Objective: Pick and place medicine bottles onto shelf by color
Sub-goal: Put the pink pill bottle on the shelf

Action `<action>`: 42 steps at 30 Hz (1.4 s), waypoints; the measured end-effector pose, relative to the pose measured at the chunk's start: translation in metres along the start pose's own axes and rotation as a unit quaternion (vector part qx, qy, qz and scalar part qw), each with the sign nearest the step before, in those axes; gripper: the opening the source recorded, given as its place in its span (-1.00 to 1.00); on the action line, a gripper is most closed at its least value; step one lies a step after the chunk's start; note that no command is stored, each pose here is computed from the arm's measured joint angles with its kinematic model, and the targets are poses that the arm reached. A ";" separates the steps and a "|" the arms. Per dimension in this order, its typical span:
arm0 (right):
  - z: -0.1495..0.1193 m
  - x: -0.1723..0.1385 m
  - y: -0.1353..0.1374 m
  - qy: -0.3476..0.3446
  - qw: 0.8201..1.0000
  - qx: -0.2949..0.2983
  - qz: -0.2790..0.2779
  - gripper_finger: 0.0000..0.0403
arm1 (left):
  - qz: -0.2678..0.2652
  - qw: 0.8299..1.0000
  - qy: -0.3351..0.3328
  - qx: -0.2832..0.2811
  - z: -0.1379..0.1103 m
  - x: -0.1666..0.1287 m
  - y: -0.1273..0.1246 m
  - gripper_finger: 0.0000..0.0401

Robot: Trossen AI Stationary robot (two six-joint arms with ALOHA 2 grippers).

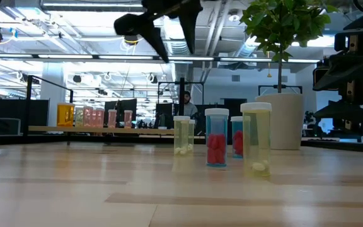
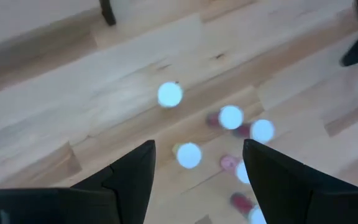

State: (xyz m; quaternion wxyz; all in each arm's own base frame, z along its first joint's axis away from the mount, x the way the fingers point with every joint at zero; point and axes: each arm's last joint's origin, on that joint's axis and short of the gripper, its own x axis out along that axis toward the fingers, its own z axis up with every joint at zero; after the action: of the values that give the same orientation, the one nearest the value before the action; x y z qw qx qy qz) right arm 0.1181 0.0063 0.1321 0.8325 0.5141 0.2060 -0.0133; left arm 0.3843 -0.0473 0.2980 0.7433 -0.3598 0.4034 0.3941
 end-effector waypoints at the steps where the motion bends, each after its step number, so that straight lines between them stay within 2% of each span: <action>1: 0.000 0.000 0.000 0.000 1.000 0.000 0.000 0.24 | 0.004 1.000 0.000 -0.005 -0.004 0.003 0.000 0.14; 14: 0.000 0.000 0.000 0.000 1.000 0.000 0.000 0.24 | -0.022 0.998 0.015 -0.060 -0.033 0.052 0.007 0.14; 21: 0.000 0.000 0.000 0.000 1.000 0.000 0.000 0.24 | -0.027 0.997 0.015 -0.069 -0.045 0.073 0.015 0.14; 24: 0.000 0.000 0.000 0.000 1.000 0.000 0.000 0.24 | -0.043 0.996 0.012 -0.076 -0.048 0.078 0.015 0.14; 33: 0.000 0.000 0.000 0.000 1.000 0.000 0.000 0.24 | -0.040 0.997 -0.006 -0.073 -0.051 0.084 0.014 0.22; 42: 0.000 0.000 0.000 0.000 1.000 0.000 -0.001 0.24 | -0.036 0.997 0.016 -0.064 -0.060 0.103 0.010 0.34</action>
State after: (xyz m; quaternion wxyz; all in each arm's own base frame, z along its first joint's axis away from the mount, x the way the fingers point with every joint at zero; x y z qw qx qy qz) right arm 0.1181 0.0063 0.1320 0.8325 0.5140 0.2064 -0.0137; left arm 0.3943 -0.0636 0.1805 0.7262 -0.4266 0.3759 0.3865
